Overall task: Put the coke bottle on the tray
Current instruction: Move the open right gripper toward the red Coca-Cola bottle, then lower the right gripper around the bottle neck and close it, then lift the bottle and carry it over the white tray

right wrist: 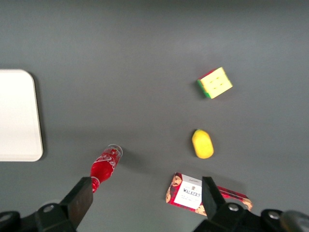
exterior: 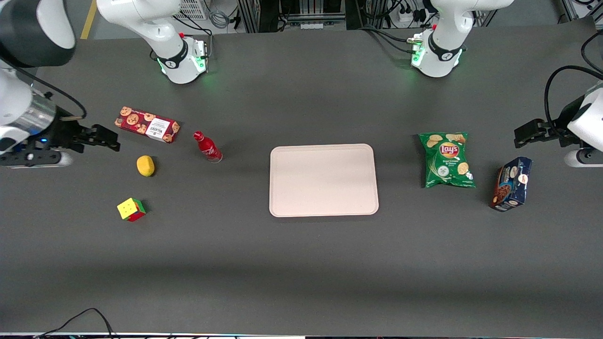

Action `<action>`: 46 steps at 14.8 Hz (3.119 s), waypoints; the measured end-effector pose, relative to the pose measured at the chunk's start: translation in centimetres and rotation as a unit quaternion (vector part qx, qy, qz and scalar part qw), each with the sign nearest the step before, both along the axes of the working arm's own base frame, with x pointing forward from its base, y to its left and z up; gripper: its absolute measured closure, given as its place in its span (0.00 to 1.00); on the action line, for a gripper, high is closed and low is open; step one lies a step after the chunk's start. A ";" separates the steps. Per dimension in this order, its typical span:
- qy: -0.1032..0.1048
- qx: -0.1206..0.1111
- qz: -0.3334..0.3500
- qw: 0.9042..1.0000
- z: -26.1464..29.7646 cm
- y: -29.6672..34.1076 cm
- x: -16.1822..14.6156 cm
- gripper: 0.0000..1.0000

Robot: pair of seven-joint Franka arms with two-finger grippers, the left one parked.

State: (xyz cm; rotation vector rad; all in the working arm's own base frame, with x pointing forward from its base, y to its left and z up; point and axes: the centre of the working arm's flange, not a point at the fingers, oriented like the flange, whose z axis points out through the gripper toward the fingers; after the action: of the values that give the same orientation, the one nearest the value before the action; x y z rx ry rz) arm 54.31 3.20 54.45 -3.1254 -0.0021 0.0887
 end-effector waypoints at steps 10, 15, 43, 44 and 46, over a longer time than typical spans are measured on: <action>-0.037 -0.016 0.048 0.998 -14.8 10.1 -11.7 0.00; -0.051 -0.018 0.054 0.997 -19.2 12.0 -13.8 0.00; -0.022 -0.020 0.070 0.997 -23.1 13.9 -14.2 0.67; -0.022 -0.020 0.069 0.997 -23.1 13.9 -14.2 0.67; -0.022 -0.020 0.066 0.997 -22.9 14.0 -14.2 0.67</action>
State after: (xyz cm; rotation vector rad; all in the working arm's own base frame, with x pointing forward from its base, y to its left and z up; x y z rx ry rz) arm 40.13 17.17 31.53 -3.1635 -0.2112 0.0220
